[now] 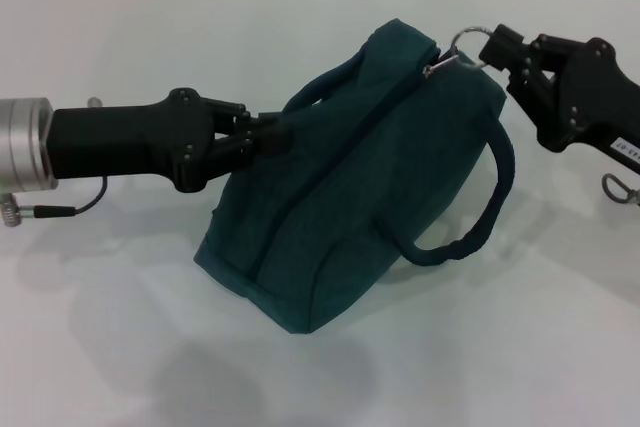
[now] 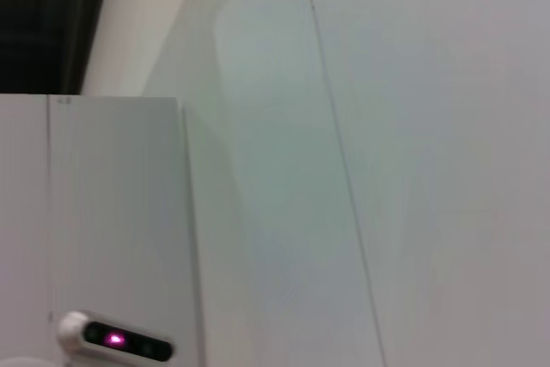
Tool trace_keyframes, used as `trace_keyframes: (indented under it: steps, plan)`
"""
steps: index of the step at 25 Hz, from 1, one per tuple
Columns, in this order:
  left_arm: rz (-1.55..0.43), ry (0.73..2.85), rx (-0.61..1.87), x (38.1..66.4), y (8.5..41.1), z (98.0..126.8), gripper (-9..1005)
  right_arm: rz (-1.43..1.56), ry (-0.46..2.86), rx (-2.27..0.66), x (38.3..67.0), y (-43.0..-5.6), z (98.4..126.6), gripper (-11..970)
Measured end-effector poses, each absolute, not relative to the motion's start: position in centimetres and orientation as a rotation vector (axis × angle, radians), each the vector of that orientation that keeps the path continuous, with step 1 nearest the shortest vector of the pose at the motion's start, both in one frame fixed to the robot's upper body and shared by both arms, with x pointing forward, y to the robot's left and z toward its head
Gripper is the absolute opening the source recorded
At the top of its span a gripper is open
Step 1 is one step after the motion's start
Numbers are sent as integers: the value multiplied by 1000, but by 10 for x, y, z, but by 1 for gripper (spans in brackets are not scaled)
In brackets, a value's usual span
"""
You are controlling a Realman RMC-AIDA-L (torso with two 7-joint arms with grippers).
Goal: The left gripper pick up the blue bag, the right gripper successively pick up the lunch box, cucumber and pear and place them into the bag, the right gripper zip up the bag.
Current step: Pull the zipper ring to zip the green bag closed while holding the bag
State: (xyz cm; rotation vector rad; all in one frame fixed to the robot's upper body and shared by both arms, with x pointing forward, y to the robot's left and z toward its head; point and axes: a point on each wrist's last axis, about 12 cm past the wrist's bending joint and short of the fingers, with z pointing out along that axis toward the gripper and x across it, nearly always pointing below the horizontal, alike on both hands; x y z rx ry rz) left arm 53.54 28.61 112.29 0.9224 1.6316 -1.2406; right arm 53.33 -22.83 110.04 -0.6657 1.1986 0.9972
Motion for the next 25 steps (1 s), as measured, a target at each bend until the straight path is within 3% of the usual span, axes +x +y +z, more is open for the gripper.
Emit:
trace_keyframes:
  steps: [10, 25]
  plan:
    - [-1220, 1592, 1004, 528, 288, 1121, 67, 927, 1264, -650, 546, -229, 1098, 14]
    - [-1219, 1567, 1090, 518, 292, 1117, 62, 841, 1304, -634, 557, -232, 1095, 13]
